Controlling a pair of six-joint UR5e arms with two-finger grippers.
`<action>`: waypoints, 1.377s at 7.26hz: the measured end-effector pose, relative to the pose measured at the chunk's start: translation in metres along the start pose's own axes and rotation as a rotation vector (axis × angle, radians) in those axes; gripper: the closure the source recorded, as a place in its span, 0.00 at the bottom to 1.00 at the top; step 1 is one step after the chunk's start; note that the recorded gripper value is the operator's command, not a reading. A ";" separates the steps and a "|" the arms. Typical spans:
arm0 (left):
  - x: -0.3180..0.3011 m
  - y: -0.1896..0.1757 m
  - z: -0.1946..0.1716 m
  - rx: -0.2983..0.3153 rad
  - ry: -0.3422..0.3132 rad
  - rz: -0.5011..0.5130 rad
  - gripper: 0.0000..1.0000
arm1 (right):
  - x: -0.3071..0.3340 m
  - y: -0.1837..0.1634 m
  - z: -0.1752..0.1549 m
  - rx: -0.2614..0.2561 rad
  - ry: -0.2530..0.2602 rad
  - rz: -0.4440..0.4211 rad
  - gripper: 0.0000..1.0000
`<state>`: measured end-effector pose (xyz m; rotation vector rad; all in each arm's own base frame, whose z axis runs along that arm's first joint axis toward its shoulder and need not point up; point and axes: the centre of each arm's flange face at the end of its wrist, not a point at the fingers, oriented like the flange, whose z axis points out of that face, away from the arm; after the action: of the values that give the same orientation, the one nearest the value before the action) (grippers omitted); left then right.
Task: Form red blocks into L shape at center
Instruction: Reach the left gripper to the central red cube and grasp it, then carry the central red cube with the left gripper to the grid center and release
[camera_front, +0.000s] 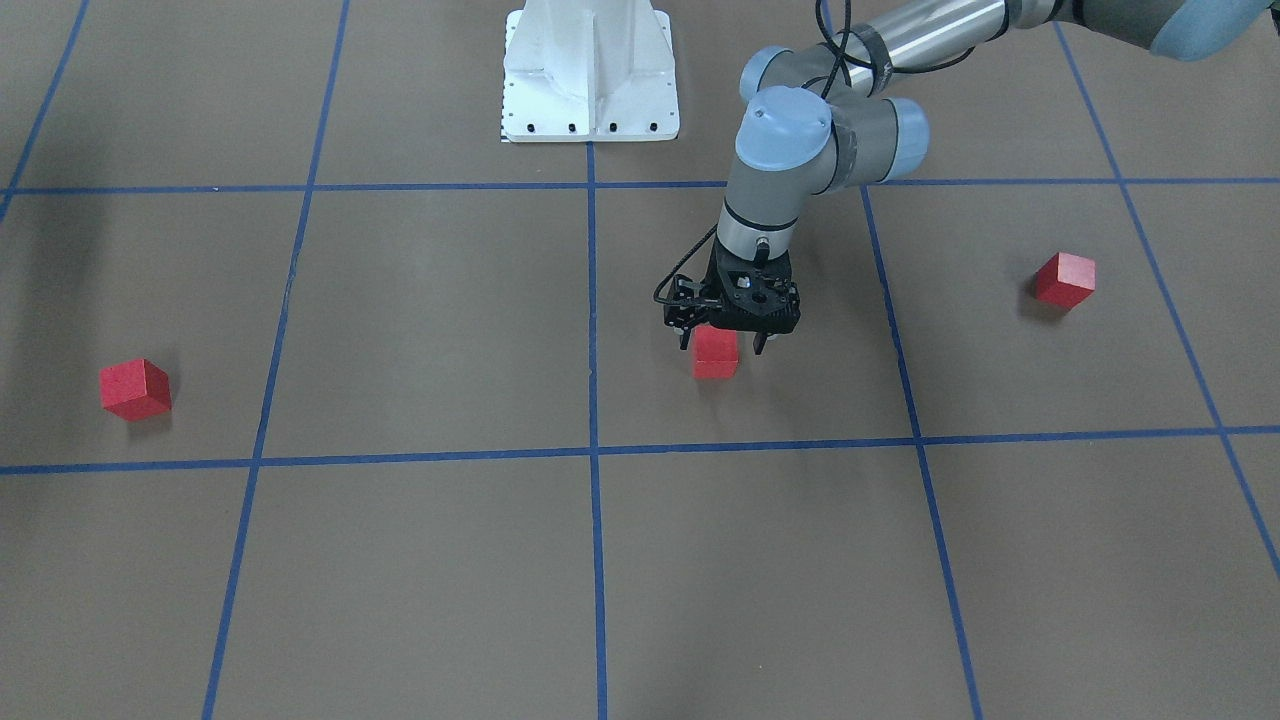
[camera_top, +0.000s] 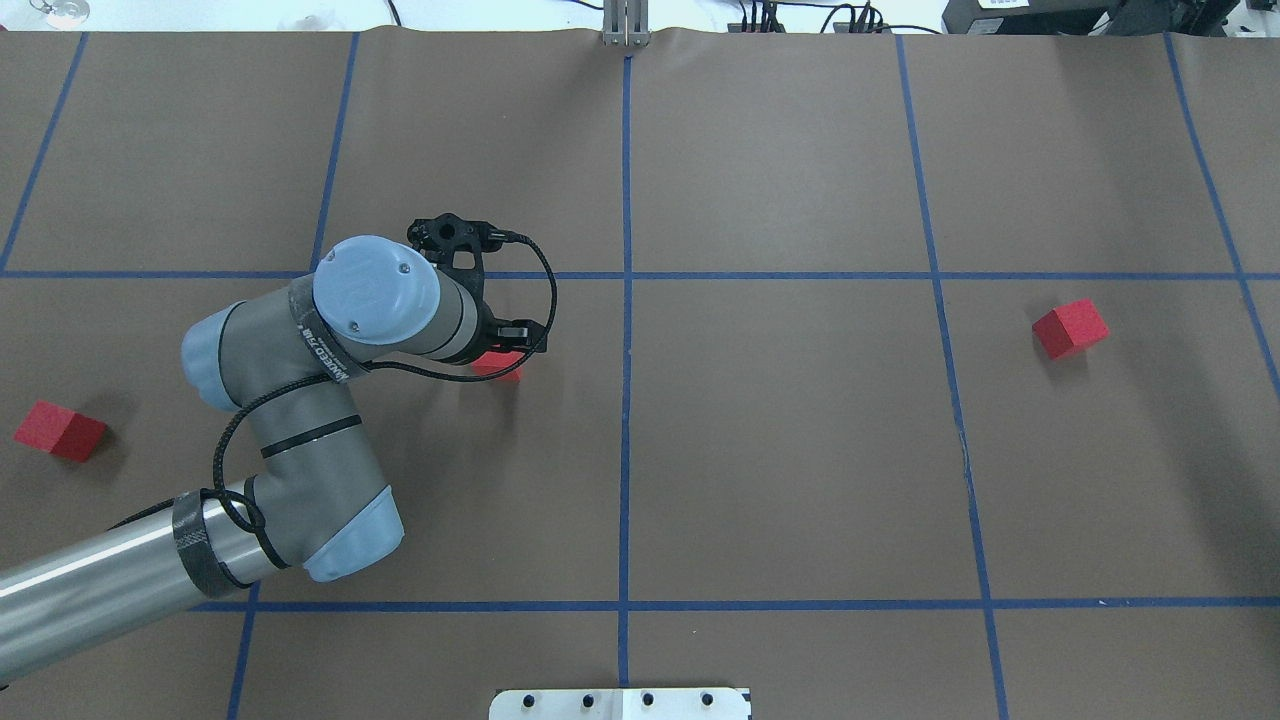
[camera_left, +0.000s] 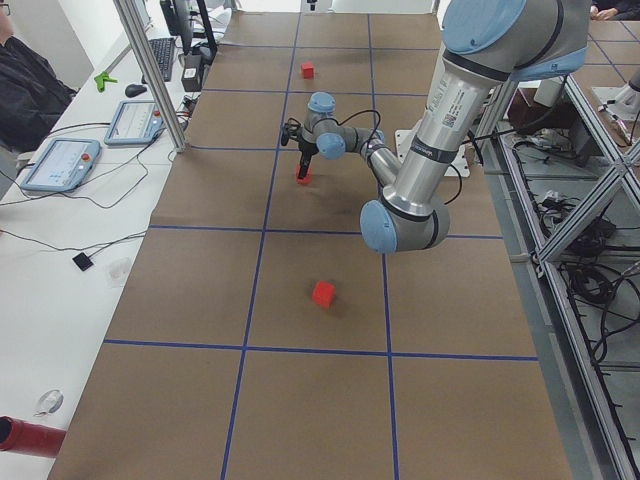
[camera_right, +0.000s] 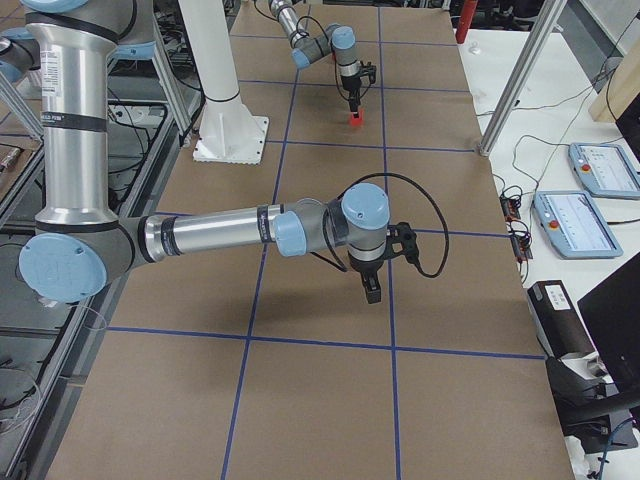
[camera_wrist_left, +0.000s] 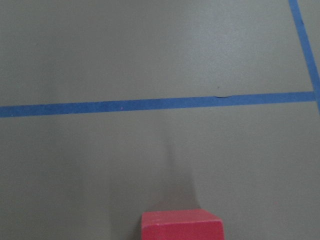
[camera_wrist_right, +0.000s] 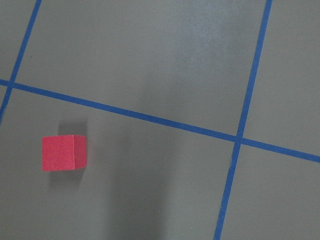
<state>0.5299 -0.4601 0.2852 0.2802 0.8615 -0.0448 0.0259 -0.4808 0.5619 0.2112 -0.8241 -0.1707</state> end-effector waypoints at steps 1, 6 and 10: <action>-0.001 0.002 0.007 -0.007 -0.009 -0.001 0.10 | 0.000 0.000 0.000 -0.001 0.000 0.000 0.01; 0.010 0.009 0.008 -0.022 -0.008 0.002 1.00 | 0.000 0.000 0.001 -0.002 -0.002 0.002 0.01; 0.102 -0.032 -0.010 -0.020 -0.019 -0.017 1.00 | 0.000 -0.001 0.001 -0.003 -0.004 0.002 0.01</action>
<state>0.5842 -0.4808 0.1944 0.2529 0.8449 -0.0545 0.0253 -0.4820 0.5622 0.2074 -0.8281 -0.1701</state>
